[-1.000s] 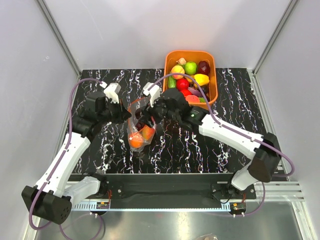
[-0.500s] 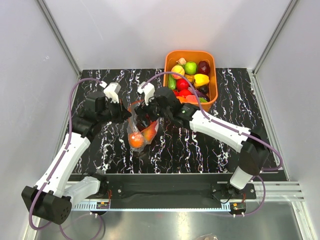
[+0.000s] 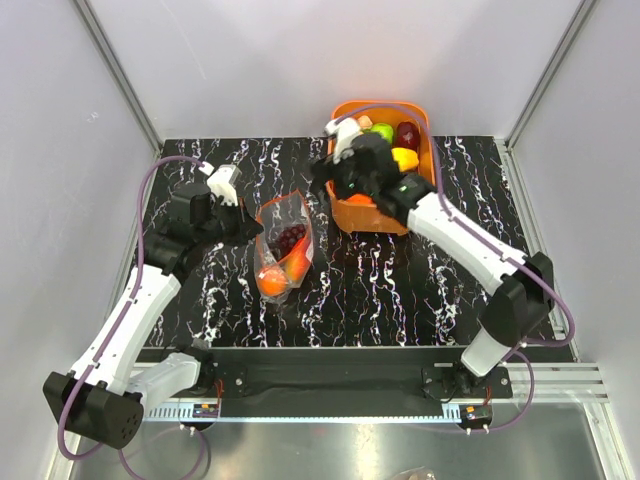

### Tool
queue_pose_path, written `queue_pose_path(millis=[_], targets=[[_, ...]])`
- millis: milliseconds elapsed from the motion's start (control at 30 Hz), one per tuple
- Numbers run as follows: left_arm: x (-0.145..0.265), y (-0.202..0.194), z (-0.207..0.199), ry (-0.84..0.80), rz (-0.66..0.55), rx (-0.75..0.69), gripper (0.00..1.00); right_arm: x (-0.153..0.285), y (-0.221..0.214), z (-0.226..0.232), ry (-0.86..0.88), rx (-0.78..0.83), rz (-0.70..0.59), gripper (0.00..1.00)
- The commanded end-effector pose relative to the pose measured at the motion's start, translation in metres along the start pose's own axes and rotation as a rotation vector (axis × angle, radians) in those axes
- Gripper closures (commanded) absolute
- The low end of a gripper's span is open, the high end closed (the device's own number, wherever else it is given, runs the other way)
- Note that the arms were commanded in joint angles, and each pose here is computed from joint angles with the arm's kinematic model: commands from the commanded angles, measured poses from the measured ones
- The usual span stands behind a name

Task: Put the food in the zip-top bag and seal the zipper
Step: Place the fake fruit in the zipper food storage bag, then pick up the fake fruit from the bin.

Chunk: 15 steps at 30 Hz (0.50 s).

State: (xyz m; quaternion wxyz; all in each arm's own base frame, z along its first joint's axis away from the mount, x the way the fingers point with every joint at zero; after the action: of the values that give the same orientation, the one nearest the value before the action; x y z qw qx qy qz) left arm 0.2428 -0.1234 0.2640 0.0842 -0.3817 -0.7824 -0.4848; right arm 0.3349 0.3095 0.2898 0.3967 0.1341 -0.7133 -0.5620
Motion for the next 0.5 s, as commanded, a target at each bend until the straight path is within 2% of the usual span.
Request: queue_pose_path(millis=[0,233,333,467], targets=[[0.001,0.010,-0.005,-0.039,-0.058,-0.035,1.00,0.022,0.027,-0.051,-0.099,-0.112,-0.061,0.12],[-0.001,0.011,-0.007,-0.060,-0.064,-0.053,1.00,-0.001,0.005,-0.135,-0.180,-0.209,0.018,0.06],[-0.001,0.012,-0.007,-0.066,-0.069,-0.062,1.00,-0.024,-0.007,-0.157,-0.171,-0.221,0.082,0.00],[-0.002,0.012,-0.007,-0.069,-0.050,-0.084,1.00,-0.050,-0.021,-0.179,-0.175,-0.246,0.145,0.00]])
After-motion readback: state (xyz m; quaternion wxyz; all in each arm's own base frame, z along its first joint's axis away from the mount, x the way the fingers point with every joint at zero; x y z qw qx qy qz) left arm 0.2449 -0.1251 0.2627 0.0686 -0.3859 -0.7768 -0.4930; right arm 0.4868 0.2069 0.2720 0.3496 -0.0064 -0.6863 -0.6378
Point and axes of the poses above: each gripper's point midway between its finger pads, its own x axis back along the fingers, its own z axis along the line the jaws close on, y = z × x, the point moved 5 cm from there along x, back along the fingers, and after that the axes turned 10 degrees about x, right-handed, at the moved point
